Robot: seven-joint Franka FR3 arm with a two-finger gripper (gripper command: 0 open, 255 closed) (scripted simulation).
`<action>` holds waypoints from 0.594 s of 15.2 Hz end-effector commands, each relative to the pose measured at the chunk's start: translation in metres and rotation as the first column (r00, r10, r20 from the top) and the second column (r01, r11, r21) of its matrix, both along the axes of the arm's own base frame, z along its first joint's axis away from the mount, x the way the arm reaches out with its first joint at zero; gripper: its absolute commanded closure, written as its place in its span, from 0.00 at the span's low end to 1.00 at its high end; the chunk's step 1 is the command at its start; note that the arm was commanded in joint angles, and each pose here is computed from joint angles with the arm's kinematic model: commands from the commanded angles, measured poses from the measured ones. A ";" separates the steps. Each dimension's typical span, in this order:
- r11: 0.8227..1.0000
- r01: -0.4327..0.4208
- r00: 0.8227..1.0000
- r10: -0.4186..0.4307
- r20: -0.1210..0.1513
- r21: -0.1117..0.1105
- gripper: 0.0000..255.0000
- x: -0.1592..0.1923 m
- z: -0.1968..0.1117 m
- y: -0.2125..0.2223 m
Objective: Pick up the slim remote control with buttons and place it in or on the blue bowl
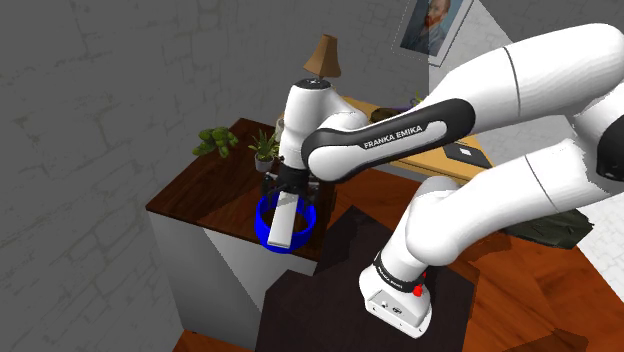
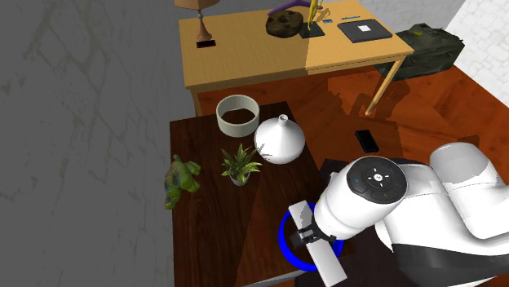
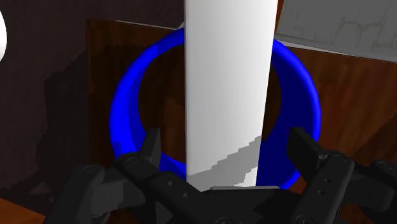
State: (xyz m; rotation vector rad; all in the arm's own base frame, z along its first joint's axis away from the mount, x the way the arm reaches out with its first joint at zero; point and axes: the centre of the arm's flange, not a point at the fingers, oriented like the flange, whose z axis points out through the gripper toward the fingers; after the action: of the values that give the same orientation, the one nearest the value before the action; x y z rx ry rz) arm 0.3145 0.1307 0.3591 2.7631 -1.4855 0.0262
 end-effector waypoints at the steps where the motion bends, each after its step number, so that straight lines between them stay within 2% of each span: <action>1: 1.000 0.000 1.000 0.000 -0.002 -0.001 0.00 0.000 0.024 0.001; 2: 1.000 0.000 1.000 0.000 -0.002 -0.001 0.00 0.000 0.035 0.001; 9: 1.000 0.000 1.000 0.000 -0.002 -0.001 0.00 0.000 0.035 0.001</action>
State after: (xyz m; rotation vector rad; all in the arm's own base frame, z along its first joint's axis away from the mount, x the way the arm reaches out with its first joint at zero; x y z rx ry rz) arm 0.3144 0.1319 0.3937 2.7620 -1.4848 0.0242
